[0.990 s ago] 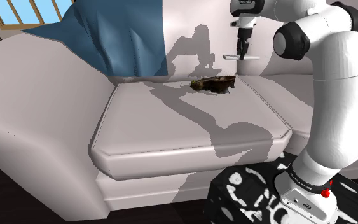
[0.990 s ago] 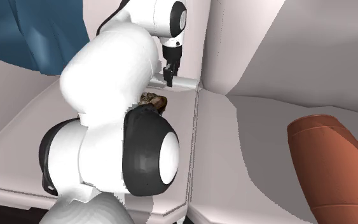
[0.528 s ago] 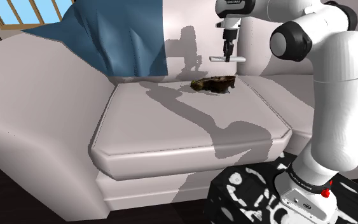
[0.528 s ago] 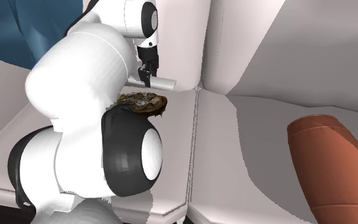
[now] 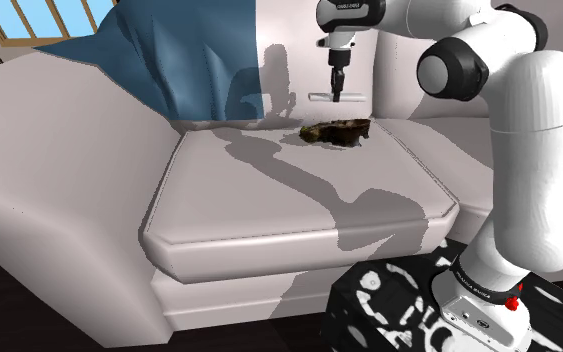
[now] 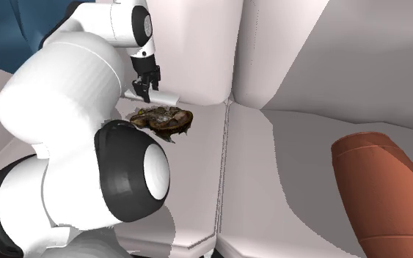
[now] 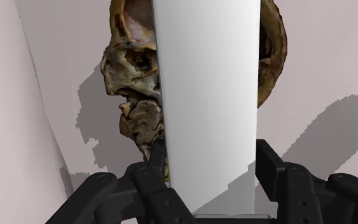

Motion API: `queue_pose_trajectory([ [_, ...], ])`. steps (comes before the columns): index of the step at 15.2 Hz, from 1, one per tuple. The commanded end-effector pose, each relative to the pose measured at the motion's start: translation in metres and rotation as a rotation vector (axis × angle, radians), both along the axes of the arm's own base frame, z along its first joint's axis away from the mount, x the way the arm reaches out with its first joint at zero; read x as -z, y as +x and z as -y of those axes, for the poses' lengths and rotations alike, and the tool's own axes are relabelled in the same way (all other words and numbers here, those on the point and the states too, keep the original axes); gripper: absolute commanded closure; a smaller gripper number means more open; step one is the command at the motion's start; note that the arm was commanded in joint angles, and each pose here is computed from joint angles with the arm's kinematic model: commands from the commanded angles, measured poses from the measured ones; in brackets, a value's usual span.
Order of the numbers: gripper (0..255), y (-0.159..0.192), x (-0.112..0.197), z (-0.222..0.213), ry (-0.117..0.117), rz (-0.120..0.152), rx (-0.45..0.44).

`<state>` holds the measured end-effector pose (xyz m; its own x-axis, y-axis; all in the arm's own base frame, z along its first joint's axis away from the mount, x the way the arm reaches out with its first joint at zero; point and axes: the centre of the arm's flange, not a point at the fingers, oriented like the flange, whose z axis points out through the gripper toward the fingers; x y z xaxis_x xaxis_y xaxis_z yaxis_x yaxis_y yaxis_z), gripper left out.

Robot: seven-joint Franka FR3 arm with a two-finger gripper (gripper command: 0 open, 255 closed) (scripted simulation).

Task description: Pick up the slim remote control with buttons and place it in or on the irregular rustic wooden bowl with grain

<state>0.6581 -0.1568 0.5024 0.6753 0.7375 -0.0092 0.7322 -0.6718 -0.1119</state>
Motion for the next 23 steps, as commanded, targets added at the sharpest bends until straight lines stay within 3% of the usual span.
queue_pose_trajectory([
  [1, 255, 0.002, 0.01, -0.004, 0.0, 0.001, 0.001],
  [11, 255, 0.002, 0.063, -0.004, 0.0, 0.001, 0.001],
  [19, 255, 0.002, 0.065, -0.004, 0.0, 0.001, 0.001],
  [20, 0, 0.002, 0.065, -0.004, 0.0, 0.001, 0.001],
  [23, 0, 0.002, 0.065, -0.004, 0.0, 0.001, 0.001],
])
